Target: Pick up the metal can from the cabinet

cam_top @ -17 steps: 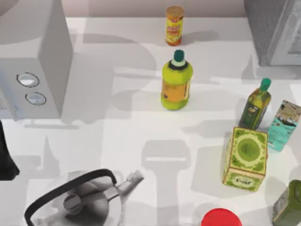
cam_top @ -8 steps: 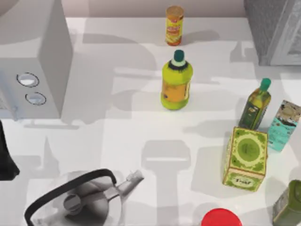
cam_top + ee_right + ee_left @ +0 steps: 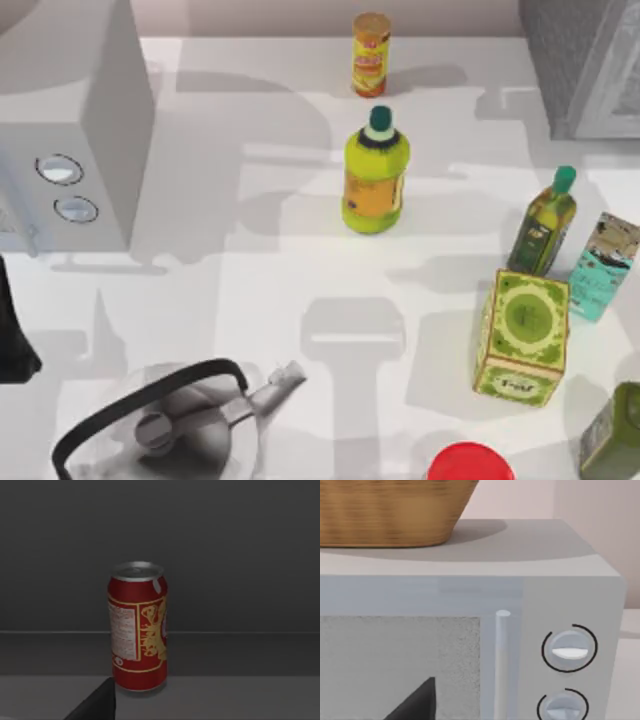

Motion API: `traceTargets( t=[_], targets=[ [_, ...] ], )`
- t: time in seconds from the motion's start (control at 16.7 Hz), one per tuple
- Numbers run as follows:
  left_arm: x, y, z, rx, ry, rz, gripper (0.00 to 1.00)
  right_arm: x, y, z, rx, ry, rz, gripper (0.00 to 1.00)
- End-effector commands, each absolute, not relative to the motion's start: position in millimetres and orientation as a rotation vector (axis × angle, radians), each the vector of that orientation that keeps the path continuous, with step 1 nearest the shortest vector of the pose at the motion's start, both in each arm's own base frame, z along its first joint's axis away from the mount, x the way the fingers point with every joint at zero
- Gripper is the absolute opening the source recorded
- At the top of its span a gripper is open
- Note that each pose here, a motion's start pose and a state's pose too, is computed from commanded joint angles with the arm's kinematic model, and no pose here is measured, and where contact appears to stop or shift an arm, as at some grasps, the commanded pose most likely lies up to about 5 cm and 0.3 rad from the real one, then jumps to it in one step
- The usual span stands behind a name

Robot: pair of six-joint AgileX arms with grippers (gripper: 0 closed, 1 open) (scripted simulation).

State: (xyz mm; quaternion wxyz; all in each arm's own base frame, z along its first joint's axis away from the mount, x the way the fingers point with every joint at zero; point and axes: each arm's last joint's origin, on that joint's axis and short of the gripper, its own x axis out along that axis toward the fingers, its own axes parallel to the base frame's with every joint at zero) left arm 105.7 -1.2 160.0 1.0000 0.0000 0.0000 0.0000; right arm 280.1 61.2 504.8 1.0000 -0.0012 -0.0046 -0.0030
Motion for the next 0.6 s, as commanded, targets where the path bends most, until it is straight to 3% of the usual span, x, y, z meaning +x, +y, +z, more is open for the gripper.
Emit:
traceTargets(
  t=[0.24, 0.6],
  targets=[
    [105.7, -1.2, 160.0, 0.0, 0.0, 0.0, 1.0, 326.6, 95.5, 484.7, -0.003, -0.006, -0.004, 1.0],
    [105.7, -1.2, 160.0, 0.0, 0.0, 0.0, 1.0, 332.3, 100.1, 481.1, -0.003, -0.005, -0.004, 1.0]
  ],
)
